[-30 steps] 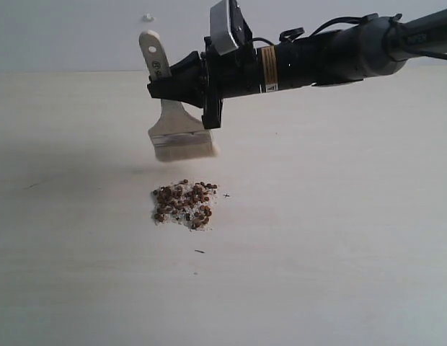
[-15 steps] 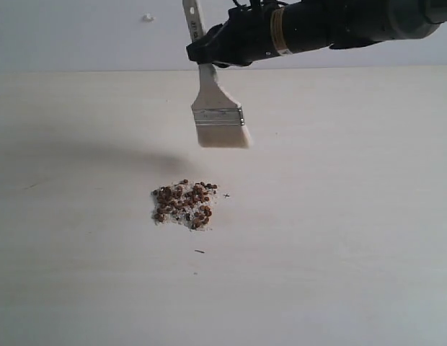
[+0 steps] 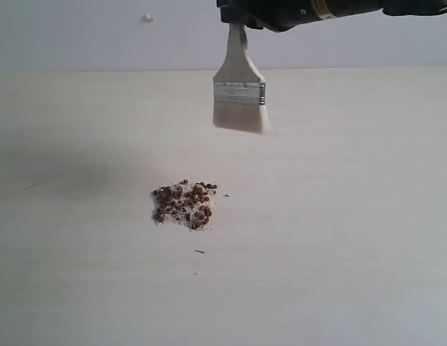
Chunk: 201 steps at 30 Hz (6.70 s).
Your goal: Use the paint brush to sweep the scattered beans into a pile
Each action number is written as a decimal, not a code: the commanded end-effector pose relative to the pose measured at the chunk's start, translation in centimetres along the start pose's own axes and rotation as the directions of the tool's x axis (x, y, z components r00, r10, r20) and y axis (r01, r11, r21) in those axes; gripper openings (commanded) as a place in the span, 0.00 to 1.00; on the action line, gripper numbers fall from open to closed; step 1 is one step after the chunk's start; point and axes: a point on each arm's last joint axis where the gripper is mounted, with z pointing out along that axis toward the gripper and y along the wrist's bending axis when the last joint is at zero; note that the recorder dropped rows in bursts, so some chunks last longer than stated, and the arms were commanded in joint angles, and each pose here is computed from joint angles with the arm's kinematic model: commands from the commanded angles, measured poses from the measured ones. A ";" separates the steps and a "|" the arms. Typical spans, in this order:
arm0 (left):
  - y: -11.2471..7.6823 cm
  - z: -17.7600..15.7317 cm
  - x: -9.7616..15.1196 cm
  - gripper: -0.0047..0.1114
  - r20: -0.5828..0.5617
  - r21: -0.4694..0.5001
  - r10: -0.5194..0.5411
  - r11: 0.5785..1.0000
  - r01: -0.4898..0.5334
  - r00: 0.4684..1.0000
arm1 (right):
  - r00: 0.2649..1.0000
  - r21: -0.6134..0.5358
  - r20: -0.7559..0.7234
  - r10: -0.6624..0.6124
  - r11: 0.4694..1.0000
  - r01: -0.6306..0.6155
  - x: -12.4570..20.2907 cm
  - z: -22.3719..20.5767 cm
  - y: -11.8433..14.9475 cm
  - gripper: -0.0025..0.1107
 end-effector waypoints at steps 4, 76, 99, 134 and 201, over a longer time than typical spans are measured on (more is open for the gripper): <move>0.0 -0.1 -0.1 0.04 0.009 0.007 -0.003 1.000 0.003 1.000 | 0.999 0.155 -0.016 0.050 0.987 -0.047 3.7 -5.3 0.1 0.02; 0.0 -0.1 -0.1 0.04 0.009 0.007 -0.003 1.000 0.003 1.000 | 0.630 -0.015 -0.539 0.559 0.742 -0.671 20.5 -1.7 -7.4 0.02; 0.0 -0.1 -0.1 0.04 0.009 0.007 -0.003 1.000 0.003 1.000 | 0.642 0.007 -0.534 0.550 0.762 -0.647 20.4 -1.8 -7.6 0.15; 0.0 -0.1 -0.1 0.04 0.009 0.007 -0.003 1.000 0.003 1.000 | 0.967 0.599 0.121 0.225 0.760 -0.252 8.8 -13.4 -7.6 0.02; 0.0 -0.1 -0.1 0.04 0.009 0.007 -0.003 1.000 0.003 1.000 | 0.888 0.626 0.443 -0.124 0.752 -0.207 22.0 -30.1 1.6 0.02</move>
